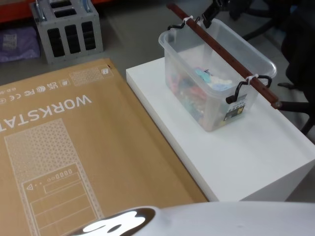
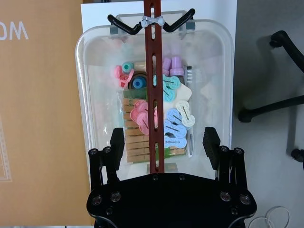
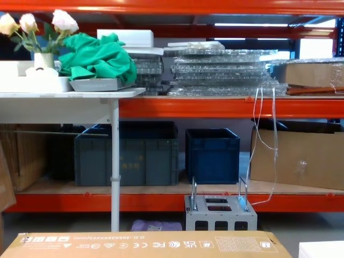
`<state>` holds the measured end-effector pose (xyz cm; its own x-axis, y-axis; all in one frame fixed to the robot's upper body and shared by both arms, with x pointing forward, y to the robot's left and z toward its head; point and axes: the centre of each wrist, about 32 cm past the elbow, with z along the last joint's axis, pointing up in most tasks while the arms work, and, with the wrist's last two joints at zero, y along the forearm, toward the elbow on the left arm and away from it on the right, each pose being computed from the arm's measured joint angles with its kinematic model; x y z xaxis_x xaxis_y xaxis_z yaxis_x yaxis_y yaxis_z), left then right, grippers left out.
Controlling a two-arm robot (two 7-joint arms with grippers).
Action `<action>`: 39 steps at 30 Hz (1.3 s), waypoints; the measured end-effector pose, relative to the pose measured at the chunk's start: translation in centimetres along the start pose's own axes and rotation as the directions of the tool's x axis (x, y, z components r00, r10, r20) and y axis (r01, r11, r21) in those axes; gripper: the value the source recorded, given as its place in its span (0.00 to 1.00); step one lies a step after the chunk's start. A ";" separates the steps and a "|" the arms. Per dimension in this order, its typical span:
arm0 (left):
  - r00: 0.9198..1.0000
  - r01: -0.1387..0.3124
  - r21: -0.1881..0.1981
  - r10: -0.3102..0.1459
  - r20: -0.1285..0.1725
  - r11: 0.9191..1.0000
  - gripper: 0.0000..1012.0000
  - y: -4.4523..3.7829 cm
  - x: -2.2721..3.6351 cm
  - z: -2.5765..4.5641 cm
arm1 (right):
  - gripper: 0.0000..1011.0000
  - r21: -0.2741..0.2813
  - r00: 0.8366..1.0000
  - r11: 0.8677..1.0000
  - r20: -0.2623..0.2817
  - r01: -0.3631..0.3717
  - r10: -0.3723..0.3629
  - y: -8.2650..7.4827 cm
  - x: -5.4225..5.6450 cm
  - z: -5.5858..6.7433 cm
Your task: Use one hand to grasp the basket and place it at the designated location.
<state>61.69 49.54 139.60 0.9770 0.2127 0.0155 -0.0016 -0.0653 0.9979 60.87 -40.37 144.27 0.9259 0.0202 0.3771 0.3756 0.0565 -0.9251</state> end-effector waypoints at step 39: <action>1.000 0.000 0.000 0.000 0.000 1.000 0.00 0.00 0.00 0.00 | 0.99 0.004 1.000 1.000 -0.002 0.003 -0.003 -0.3 -0.1 -0.1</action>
<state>61.68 49.54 139.60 0.9770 0.2127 0.0155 -0.0016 -0.0652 0.9979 60.62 -40.47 144.52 0.9250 0.0184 0.3796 0.3780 0.0608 -0.9238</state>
